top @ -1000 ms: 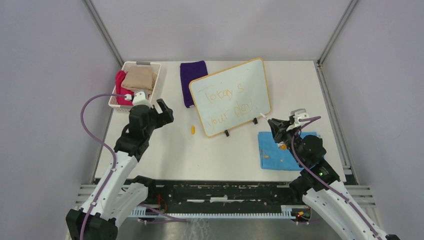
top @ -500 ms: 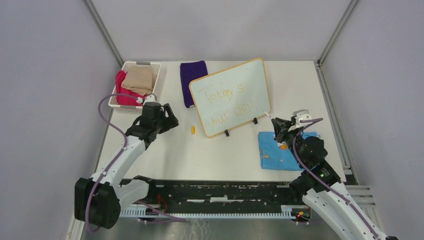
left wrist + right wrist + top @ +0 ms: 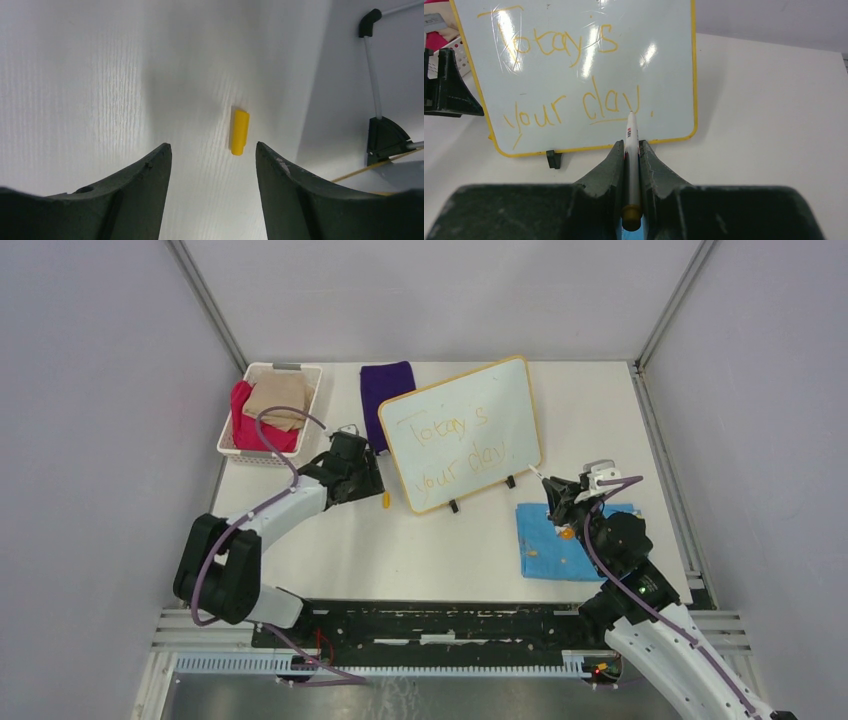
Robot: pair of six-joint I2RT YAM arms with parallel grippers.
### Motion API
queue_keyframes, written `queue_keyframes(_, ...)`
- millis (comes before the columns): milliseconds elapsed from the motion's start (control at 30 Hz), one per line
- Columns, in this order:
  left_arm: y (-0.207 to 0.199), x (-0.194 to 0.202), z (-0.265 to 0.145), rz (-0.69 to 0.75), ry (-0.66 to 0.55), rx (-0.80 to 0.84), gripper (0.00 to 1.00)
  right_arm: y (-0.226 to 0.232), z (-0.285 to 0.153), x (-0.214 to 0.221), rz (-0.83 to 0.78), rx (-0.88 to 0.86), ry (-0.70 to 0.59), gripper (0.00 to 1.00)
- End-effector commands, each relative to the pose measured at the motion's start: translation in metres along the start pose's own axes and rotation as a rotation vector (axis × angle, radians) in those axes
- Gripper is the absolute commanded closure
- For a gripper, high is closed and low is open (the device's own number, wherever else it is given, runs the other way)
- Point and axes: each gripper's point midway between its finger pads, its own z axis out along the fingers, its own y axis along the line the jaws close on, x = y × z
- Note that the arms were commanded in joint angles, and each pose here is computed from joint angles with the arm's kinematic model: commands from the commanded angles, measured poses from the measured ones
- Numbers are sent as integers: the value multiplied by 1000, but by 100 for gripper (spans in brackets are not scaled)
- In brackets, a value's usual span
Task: Write a sentence on the whiteboard
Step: Write a sentence on the whiteboard, then close the whiteboard marker at the center of the board.
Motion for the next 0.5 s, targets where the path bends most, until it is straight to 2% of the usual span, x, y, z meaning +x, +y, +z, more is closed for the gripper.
queue_keyframes(0, -11, -11, 12, -5, -20, 15, 33, -1, 1, -12, -3, 9, -45, 100)
queue_keyframes(233, -21, -7, 22, 16, -30, 57, 39, 0, 2, -10, 5, 2, -53, 100)
queue_keyframes(467, -24, 3, 40, 49, -12, 12, 43, 0, -1, -13, 10, 0, -69, 100)
